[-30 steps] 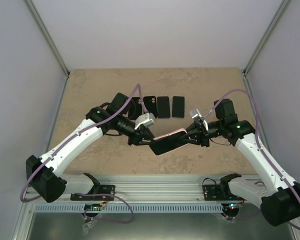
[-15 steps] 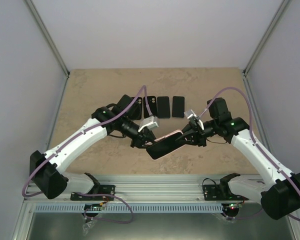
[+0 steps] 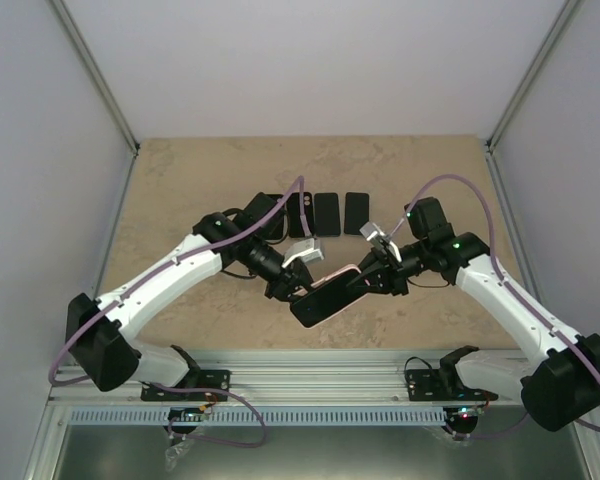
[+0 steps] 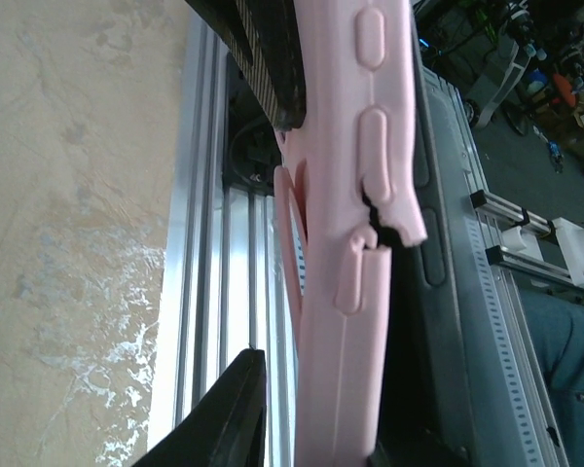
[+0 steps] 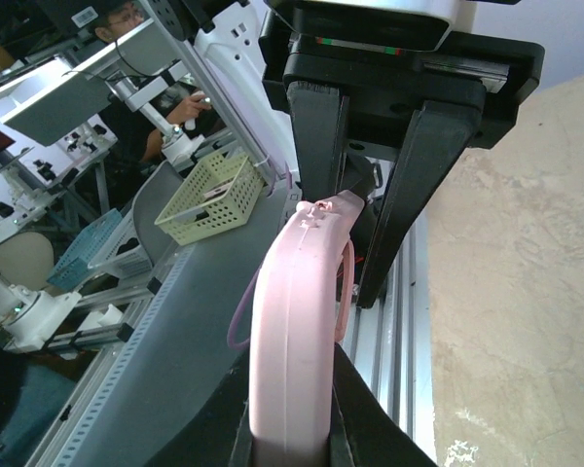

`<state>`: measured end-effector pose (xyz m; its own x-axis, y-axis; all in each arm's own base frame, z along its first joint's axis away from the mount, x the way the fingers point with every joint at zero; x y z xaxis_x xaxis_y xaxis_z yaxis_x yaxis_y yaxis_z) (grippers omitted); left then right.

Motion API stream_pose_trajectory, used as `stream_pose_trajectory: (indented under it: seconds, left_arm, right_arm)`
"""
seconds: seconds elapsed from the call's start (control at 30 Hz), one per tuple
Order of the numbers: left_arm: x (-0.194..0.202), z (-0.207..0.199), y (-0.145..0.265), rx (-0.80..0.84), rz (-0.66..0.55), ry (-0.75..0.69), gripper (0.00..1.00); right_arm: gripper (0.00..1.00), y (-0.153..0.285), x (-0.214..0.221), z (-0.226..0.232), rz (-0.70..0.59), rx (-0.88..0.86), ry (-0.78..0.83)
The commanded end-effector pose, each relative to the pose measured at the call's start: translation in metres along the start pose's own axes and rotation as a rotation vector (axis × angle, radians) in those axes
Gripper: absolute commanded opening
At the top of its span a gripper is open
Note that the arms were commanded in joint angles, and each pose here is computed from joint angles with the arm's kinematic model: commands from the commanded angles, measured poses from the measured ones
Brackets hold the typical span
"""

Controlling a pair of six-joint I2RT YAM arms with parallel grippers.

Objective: Take the phone out of the phone case
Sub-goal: Remove the phone case from the phone.

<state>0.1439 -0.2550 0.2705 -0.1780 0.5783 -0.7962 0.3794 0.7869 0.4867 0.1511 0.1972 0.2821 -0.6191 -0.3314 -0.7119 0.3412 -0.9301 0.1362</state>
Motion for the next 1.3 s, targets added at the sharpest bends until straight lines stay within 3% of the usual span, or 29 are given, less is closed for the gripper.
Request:
stream_pose_trajectory:
  seconds: [0.0, 0.3, 0.43, 0.5, 0.7, 0.77, 0.87, 0.93, 1.1, 1.27]
  left_arm:
    - [-0.035, 0.005, -0.010, 0.017, -0.067, -0.168, 0.21]
    - [-0.046, 0.008, -0.015, 0.032, -0.067, -0.179, 0.21]
    - [-0.049, 0.008, -0.017, 0.061, -0.081, -0.164, 0.11]
    - [-0.046, 0.008, -0.017, 0.066, -0.082, -0.155, 0.00]
    - [-0.040, 0.025, 0.005, 0.027, -0.184, -0.048, 0.00]
    - [-0.038, 0.032, 0.014, 0.003, -0.208, -0.016, 0.00]
    - [-0.036, 0.041, 0.022, -0.041, -0.226, 0.030, 0.00]
    - [-0.031, 0.047, 0.028, -0.068, -0.250, 0.075, 0.00]
    - [-0.026, 0.058, 0.044, -0.138, -0.320, 0.163, 0.00]
    - [-0.031, 0.067, 0.055, -0.203, -0.368, 0.244, 0.00]
  right_arm:
    - [0.01, -0.014, -0.015, 0.019, 0.018, -0.114, 0.176]
    - [0.01, -0.021, -0.010, 0.017, 0.042, -0.131, 0.161]
    - [0.01, -0.021, -0.014, 0.017, 0.041, -0.131, 0.163]
    - [0.01, -0.016, -0.021, 0.017, 0.024, -0.124, 0.166]
    - [0.01, -0.006, -0.032, 0.008, 0.009, -0.117, 0.137]
    - [0.13, -0.003, -0.037, 0.005, -0.001, -0.118, 0.134]
    - [0.49, 0.008, -0.054, 0.004, -0.028, -0.089, 0.177]
    - [0.63, 0.021, -0.074, 0.007, -0.059, -0.053, 0.218]
    - [0.79, 0.047, -0.102, 0.012, -0.111, 0.060, 0.277]
    - [0.84, 0.061, -0.118, 0.012, -0.137, 0.235, 0.356]
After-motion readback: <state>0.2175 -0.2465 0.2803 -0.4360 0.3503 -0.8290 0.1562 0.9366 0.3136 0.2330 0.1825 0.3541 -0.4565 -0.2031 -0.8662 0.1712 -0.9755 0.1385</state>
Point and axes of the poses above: each gripper's point midway between its finger pads, its own y axis back along the fingers, its own z axis along the line the jaws close on, x = y × z, the point moved 6 cm from there along y, back along the fingers, and after that the axes turned 14 degrees about -y, right-handed, at the moved point
